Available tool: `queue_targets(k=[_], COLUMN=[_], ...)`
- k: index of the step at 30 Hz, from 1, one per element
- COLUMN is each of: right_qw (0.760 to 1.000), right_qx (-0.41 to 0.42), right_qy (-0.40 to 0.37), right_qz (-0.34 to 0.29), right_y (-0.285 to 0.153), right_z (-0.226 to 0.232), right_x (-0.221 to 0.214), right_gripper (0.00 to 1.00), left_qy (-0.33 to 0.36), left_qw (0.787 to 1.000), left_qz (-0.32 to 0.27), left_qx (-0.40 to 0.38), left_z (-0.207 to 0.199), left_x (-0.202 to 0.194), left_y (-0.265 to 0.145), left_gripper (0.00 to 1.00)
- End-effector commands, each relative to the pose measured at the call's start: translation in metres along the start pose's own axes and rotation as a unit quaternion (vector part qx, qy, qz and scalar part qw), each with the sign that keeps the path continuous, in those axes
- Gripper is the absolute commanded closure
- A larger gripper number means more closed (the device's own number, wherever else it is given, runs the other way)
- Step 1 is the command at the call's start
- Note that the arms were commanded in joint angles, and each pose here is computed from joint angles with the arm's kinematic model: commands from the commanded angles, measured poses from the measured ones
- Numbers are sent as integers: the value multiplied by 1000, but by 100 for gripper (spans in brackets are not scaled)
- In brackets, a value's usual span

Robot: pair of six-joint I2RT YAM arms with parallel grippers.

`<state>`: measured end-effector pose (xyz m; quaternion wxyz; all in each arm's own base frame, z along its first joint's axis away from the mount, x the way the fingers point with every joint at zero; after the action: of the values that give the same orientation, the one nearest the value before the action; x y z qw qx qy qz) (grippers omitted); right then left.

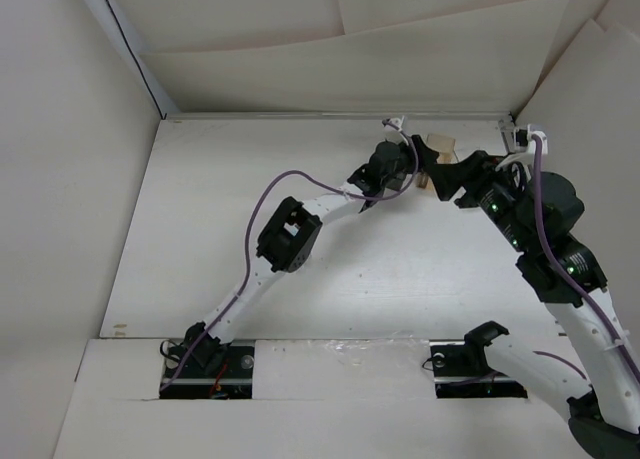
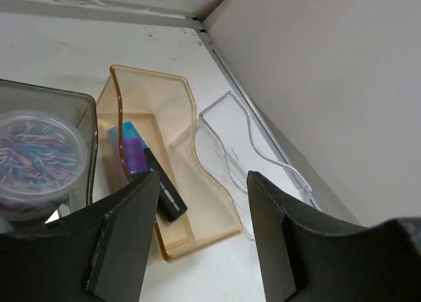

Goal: Sort the stationery into containers
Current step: Grab a piece of stationery with the right arm

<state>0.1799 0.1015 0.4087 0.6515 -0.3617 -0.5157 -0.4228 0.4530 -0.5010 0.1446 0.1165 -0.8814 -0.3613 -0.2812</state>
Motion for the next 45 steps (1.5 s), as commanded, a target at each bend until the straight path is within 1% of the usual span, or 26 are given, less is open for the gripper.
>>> queue_targets(k=[1, 2, 3, 4, 5, 7, 9, 10, 11, 12, 15, 16, 17, 18, 19, 21, 23, 24, 25, 27, 28, 29, 31, 32, 39, 45], right_qw=[999, 998, 998, 998, 999, 999, 999, 999, 999, 998, 995, 993, 991, 986, 981, 972, 962, 962, 956, 950, 944, 944, 945, 938, 931, 930], right_qx=[-1, 0, 0, 0, 5, 17, 30, 33, 35, 50, 71, 80, 92, 102, 134, 149, 164, 173, 174, 190, 187, 191, 180, 175, 150, 158], right_qy=[-6, -10, -10, -10, -11, -12, -13, -14, -19, -19, -20, -25, -25, -29, -33, -35, -45, -47, -46, -52, -49, -43, -46, -53, -65, -56], right_qz=[-46, -56, -55, -55, -47, -34, -18, -3, 11, 20, 64, 77, 97, 125, 134, 180, 214, 204, 232, 241, 267, 264, 271, 295, 328, 328], right_y=[-11, -16, -18, -18, -18, -17, -13, -9, -4, -2, 14, 20, 26, 40, 47, 70, 90, 90, 101, 112, 121, 127, 139, 143, 178, 199], right_z=[2, 3, 3, 3, 4, 6, 8, 7, 6, 9, 11, 13, 15, 17, 27, 37, 54, 61, 65, 79, 82, 87, 93, 95, 105, 119], right_x=[22, 27, 29, 29, 26, 20, 12, 2, -6, -13, -44, -53, -66, -81, -89, -118, -148, -146, -169, -187, -208, -214, -227, -249, -293, -304], right_gripper=[39, 45, 50, 64, 71, 78, 86, 87, 88, 90, 90, 90, 90, 90, 90, 88, 81, 81, 74, 69, 66, 58, 54, 52, 50, 50], left_qy=[27, 31, 35, 41, 45, 53, 46, 21, 7, -11, -70, -74, -75, -72, -66, -63, -57, -59, -54, -55, -59, -57, -68, -65, -67, -56], left_qw=[990, 989, 986, 989, 988, 989, 990, 988, 991, 990, 983, 981, 979, 976, 971, 967, 958, 958, 953, 945, 943, 940, 939, 936, 937, 938], left_qz=[-78, -88, -103, -96, -108, -118, -128, -148, -131, -136, -145, -148, -163, -150, -160, -166, -173, -190, -182, -198, -208, -208, -220, -218, -237, -232], left_qx=[-114, -114, -124, -106, -97, -72, -29, -28, 17, 35, 92, 106, 99, 144, 164, 186, 219, 207, 235, 253, 255, 263, 254, 269, 246, 253], left_z=[-127, -136, -162, -154, -158, -166, -158, -167, -134, -122, -75, -66, -75, -52, -46, -40, -29, -38, -23, -15, -10, -5, -4, 6, 16, 23], left_x=[87, 95, 116, 112, 119, 131, 138, 162, 149, 152, 154, 151, 156, 140, 138, 132, 125, 132, 121, 118, 115, 112, 109, 101, 93, 89], left_y=[-37, -43, -59, -67, -76, -104, -122, -144, -156, -169, -226, -239, -260, -277, -289, -321, -354, -359, -373, -392, -407, -414, -428, -435, -449, -450], left_gripper=[48, 51, 52, 54, 56, 60, 65, 66, 67, 70, 73, 73, 73, 73, 74, 74, 74, 74, 74, 74, 74, 74, 73, 73, 67, 67])
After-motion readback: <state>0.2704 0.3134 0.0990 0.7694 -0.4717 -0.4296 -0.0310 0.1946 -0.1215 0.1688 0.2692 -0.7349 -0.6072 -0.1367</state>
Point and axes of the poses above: each gripper's point midway between its finger pads, its own y axis out along the fingers, its own z axis along the line the jaws close on, x = y × z, the point moved 8 cm from there along -y, back along the fingers, and after that the axes turned 15 degrees about -y, right-handed, at the moved point
